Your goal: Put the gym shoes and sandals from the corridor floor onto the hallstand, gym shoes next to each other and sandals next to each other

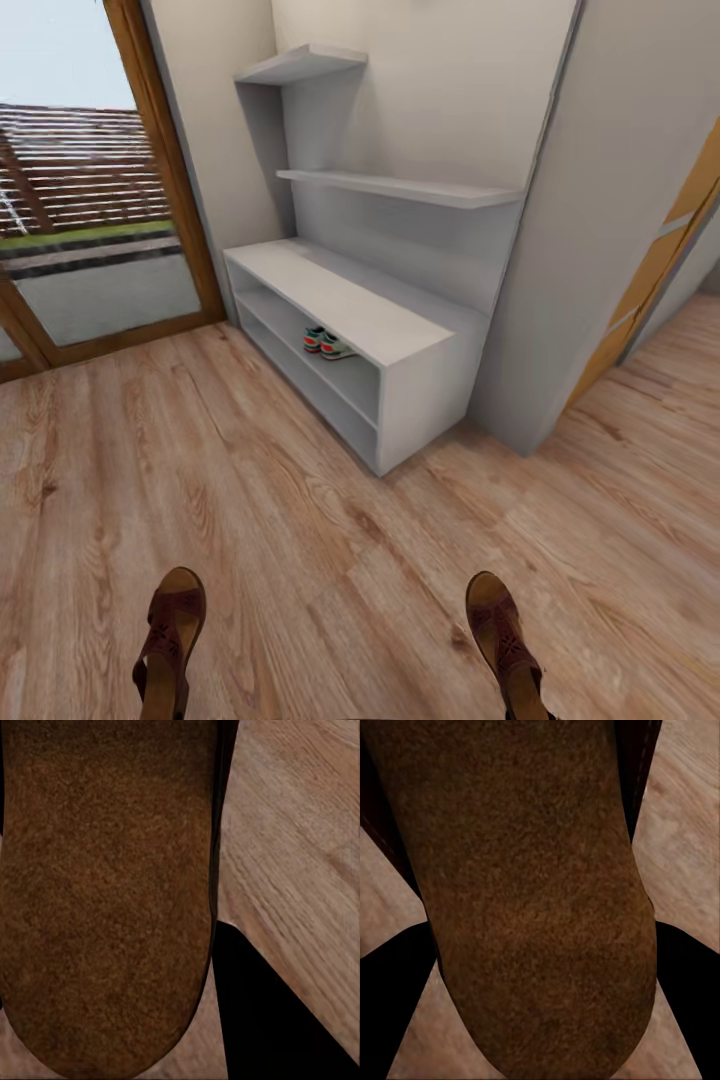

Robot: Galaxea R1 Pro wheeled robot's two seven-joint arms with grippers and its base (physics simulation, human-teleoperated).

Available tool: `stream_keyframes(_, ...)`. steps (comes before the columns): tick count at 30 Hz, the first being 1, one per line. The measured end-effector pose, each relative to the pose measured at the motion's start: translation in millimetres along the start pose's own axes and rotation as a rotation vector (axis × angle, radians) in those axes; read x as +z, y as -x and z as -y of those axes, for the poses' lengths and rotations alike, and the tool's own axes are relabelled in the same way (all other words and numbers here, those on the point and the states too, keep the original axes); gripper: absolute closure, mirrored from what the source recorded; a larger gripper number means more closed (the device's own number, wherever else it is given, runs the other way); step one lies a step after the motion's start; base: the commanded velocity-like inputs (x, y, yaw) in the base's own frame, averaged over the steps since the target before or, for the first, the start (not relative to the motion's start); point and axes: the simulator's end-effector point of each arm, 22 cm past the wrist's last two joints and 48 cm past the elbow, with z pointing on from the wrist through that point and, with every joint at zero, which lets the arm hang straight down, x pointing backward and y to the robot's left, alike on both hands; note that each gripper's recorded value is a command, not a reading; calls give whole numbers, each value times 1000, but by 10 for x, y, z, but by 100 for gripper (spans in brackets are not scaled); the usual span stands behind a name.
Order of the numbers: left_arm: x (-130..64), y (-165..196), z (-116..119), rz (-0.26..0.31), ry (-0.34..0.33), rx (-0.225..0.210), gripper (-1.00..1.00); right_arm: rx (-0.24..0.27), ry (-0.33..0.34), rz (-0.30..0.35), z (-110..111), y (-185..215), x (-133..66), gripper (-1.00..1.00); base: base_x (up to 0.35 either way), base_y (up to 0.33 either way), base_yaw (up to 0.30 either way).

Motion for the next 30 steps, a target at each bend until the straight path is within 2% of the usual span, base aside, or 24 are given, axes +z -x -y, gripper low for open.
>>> stream_keyframes(20, 5, 60, 6, 14, -1, -2, 100, 2, -2, 14, 7, 58, 2, 100, 4, 309, 269)
stream_keyframes(30, 6, 94, 10, 23, -2, -2, 100, 3, -3, 23, 12, 98, 7, 100, 150, 316, 249)
